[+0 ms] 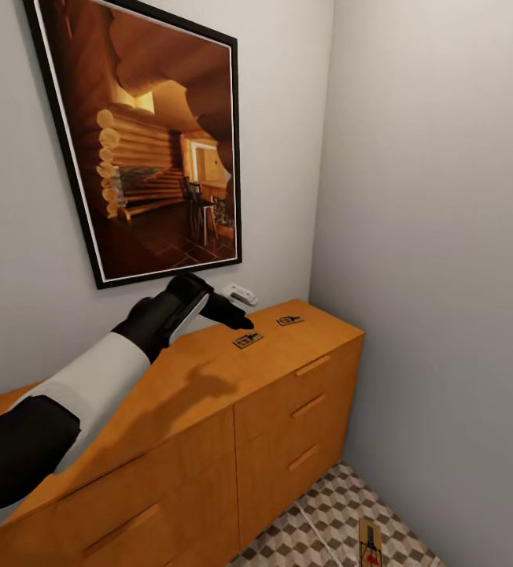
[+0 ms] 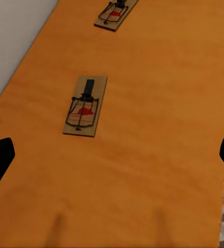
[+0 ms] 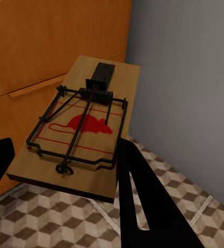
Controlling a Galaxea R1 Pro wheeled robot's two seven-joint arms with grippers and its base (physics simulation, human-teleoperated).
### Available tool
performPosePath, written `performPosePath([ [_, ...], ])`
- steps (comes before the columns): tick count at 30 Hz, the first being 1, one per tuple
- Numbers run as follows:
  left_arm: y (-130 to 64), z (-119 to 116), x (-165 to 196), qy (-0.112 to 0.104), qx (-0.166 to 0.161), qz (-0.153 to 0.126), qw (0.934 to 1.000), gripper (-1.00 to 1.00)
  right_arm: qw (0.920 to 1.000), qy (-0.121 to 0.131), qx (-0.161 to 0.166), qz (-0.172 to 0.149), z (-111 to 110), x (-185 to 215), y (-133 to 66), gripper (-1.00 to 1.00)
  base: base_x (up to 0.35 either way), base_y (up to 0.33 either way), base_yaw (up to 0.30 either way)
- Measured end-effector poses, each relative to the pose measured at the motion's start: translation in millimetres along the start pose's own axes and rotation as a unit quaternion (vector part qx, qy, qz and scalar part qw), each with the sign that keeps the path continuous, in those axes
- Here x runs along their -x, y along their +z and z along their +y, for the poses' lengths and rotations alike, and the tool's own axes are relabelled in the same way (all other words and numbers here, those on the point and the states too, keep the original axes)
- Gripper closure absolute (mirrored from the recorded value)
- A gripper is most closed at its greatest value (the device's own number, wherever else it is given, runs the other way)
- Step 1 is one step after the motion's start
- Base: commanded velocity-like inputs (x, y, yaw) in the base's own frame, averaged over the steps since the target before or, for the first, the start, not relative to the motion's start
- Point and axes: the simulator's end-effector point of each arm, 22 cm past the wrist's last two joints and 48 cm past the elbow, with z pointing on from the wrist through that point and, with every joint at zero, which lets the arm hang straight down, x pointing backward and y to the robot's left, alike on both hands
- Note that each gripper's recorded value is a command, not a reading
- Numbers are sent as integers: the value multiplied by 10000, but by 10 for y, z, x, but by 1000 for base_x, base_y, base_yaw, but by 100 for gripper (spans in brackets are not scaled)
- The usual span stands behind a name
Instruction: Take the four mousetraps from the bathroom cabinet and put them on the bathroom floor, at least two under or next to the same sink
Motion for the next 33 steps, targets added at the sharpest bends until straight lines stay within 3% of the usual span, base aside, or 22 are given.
performPosePath([
  [9,-2,38,-29,-6,25,23,10000,-100,10000,-1,3,-1,1,1,-1,100,43,57,0],
  [18,43,-8,-97,172,61,141,9997,-100,10000,1,7,-1,8,1,-2,100,130,84,0],
  [33,59,-19,-121,223,71,178,9996,-100,10000,5,7,1,12,0,-2,100,11,4,0],
])
